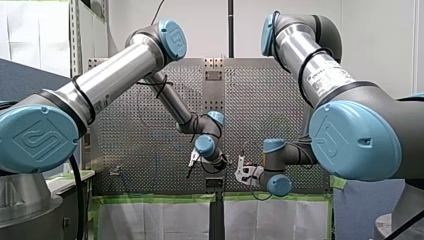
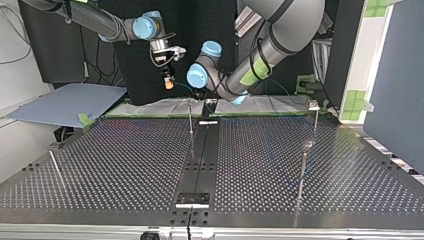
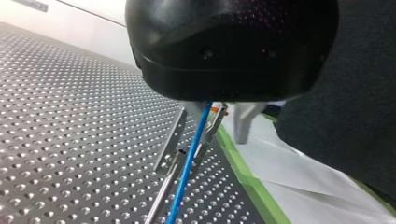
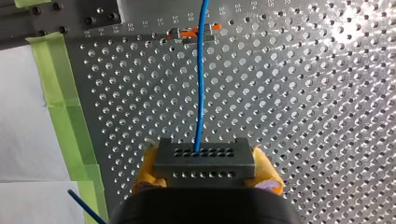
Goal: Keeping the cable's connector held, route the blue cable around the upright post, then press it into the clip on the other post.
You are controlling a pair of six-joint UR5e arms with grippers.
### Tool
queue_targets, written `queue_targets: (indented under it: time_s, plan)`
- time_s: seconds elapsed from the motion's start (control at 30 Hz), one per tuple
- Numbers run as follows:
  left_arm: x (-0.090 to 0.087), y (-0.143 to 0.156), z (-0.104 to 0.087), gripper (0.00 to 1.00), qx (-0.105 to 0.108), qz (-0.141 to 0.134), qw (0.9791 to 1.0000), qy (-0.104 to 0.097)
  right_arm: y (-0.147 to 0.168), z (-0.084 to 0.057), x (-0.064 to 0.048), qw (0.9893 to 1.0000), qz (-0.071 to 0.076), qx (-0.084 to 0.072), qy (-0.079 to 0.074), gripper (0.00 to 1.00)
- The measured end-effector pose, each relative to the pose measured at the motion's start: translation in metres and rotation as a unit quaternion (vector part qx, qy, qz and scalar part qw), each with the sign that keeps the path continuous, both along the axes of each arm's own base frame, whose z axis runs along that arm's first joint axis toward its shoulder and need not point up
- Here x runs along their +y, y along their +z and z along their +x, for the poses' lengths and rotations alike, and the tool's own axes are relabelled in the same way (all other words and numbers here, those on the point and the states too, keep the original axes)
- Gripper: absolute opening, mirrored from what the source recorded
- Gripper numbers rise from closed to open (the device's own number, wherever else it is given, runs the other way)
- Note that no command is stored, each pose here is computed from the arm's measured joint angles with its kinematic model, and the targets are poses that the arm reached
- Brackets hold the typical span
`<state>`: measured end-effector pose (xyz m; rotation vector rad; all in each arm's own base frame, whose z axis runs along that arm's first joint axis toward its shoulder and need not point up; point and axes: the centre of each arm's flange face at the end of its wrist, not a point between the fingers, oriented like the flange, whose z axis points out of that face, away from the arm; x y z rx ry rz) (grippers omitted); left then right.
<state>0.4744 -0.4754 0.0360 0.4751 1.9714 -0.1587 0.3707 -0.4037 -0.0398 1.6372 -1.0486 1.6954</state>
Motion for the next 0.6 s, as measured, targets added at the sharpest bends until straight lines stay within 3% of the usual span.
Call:
queue_targets:
  time_s: [0.4, 0.6]
  plan:
    - [0.0016, 0.001, 0.0051, 0.0, -0.006, -0.017, 0.9997, 0.014, -0.0004, -0.0017, -0.0014, 1.0, -0.001, 0.003, -0.001, 0.0]
    - [0.0046, -0.008, 0.006, 0.0, -0.001, -0.025, 0.9993, 0.029, -0.0068, -0.0036, -0.0037, 0.9999, -0.002, 0.012, -0.003, 0.0]
